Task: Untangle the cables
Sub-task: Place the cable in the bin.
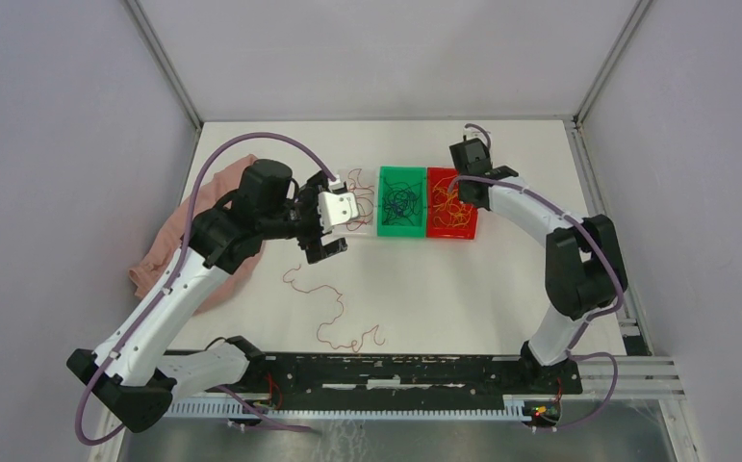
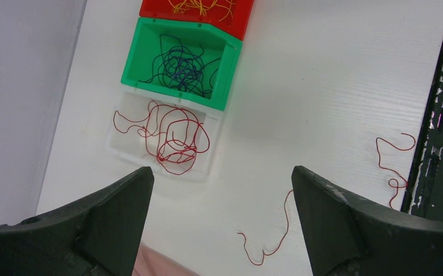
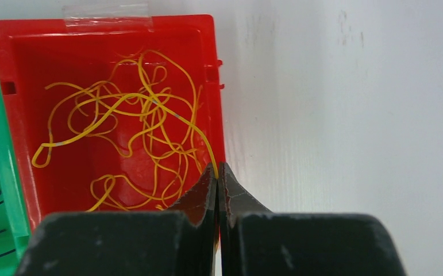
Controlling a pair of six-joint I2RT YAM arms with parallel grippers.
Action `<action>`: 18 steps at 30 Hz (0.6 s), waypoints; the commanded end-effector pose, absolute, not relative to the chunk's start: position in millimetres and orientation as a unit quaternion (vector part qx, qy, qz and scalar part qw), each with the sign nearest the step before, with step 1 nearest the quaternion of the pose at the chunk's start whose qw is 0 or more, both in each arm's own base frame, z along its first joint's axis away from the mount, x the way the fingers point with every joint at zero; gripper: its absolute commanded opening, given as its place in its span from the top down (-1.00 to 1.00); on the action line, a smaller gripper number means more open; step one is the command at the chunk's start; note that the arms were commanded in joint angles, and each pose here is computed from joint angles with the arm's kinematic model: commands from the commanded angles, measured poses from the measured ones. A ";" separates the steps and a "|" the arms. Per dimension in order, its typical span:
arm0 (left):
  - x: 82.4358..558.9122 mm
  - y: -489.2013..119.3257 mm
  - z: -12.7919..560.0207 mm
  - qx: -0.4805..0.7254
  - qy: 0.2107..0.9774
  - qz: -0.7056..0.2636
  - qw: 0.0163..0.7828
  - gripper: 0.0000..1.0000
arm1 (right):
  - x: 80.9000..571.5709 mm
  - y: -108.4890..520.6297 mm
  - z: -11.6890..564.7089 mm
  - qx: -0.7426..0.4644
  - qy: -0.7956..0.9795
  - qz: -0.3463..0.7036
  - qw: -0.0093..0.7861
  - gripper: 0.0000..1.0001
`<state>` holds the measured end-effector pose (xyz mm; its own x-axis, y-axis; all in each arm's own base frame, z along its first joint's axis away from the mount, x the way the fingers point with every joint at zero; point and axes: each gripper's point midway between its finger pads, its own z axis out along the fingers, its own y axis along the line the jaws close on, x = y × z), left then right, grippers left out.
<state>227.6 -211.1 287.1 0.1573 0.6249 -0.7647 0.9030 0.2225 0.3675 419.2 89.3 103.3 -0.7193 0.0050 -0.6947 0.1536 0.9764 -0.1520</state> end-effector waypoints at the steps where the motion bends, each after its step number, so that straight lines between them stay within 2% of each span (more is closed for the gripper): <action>1: 238.5 -213.8 311.1 0.608 0.605 -0.131 0.497 -0.92 | 440.2 108.9 119.7 0.045 0.913 -0.079 0.398 1.00; 10: 238.2 -211.6 311.5 0.613 0.603 -0.125 0.495 -0.92 | 460.6 125.8 81.4 0.007 0.926 -0.102 0.365 1.00; 14: 233.4 -210.4 302.5 0.621 0.608 -0.131 0.476 -0.94 | 463.9 126.5 67.2 -0.002 0.930 -0.111 0.349 0.92; 15: 232.2 -209.5 298.5 0.624 0.611 -0.132 0.469 -0.95 | 464.3 126.3 69.9 -0.001 0.930 -0.111 0.351 0.87; 18: 228.5 -207.6 285.2 0.631 0.618 -0.138 0.448 -0.97 | 464.7 127.2 89.3 0.008 0.923 -0.098 0.373 0.26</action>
